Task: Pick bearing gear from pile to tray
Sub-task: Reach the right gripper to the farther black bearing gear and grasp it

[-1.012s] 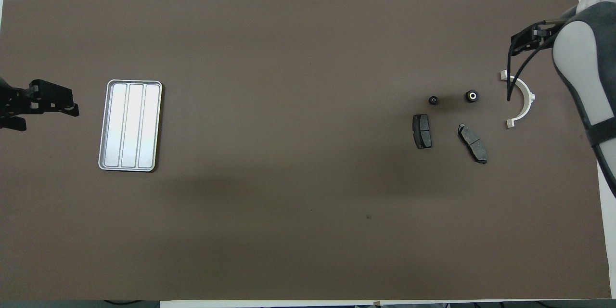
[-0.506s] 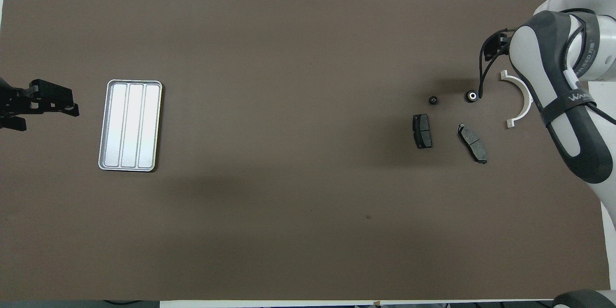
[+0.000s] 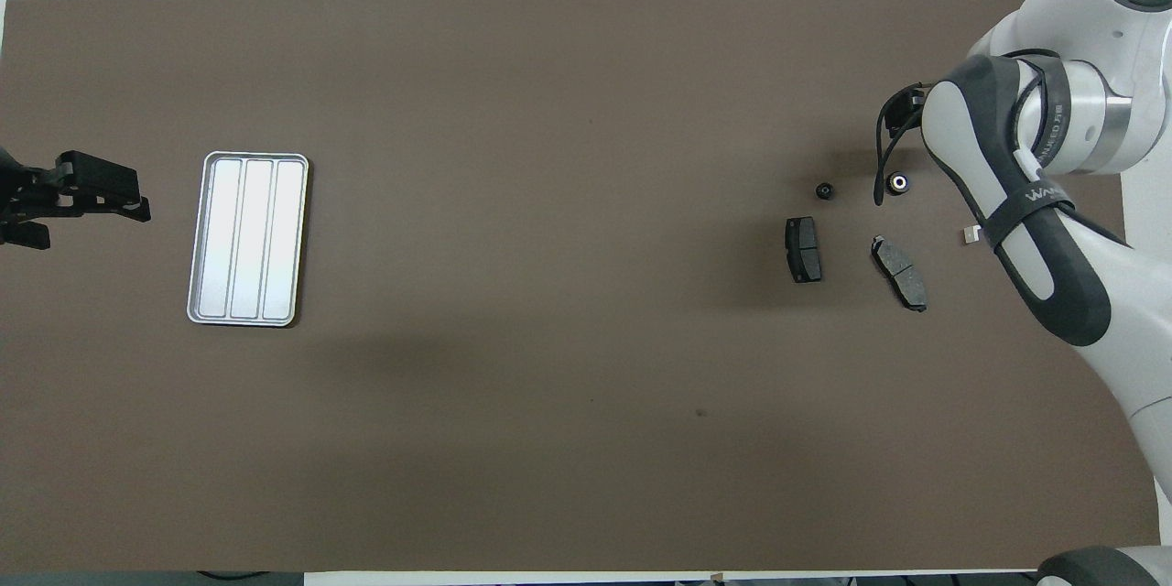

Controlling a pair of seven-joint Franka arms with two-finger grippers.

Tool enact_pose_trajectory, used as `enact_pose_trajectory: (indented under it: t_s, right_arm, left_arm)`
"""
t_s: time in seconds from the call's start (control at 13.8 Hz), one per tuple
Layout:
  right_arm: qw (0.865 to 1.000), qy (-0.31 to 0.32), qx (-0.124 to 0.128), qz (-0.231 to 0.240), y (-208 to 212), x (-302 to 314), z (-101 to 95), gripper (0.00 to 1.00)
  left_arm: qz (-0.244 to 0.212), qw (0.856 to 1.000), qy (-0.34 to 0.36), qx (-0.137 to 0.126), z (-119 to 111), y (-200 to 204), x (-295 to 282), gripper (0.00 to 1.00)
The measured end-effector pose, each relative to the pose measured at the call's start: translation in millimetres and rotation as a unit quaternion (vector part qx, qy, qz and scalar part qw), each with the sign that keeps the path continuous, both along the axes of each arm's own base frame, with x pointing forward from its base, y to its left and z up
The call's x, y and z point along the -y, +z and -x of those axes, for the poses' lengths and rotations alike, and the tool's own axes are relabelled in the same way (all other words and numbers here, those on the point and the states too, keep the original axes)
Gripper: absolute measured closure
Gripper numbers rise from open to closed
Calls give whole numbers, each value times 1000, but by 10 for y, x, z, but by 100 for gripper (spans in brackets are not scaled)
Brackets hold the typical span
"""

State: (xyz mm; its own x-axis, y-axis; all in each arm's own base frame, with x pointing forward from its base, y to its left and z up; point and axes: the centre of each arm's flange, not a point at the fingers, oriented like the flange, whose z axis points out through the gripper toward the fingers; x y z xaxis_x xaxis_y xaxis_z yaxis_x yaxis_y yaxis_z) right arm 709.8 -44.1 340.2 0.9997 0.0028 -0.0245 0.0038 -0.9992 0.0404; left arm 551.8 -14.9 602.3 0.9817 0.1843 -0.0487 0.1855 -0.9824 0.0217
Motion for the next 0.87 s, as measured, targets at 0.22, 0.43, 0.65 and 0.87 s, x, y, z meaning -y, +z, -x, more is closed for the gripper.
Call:
enact_pose_trajectory:
  t_s: [0.22,0.43,0.65,0.87]
  right_arm:
    - [1000,1,2,-1,-147,-19,37,0]
    - [1000,12,-9,-2,-260,-175,85,0]
    - [1000,17,-16,-2,-309,-249,129,0]
    - [999,21,-26,-3,-357,-240,212,1]
  left_arm:
    - [0,1000,0,0,0,0,0,0]
    - [0,1000,0,0,0,0,0,0]
    - [0,1000,0,0,0,0,0,0]
    - [0,1000,0,0,0,0,0,0]
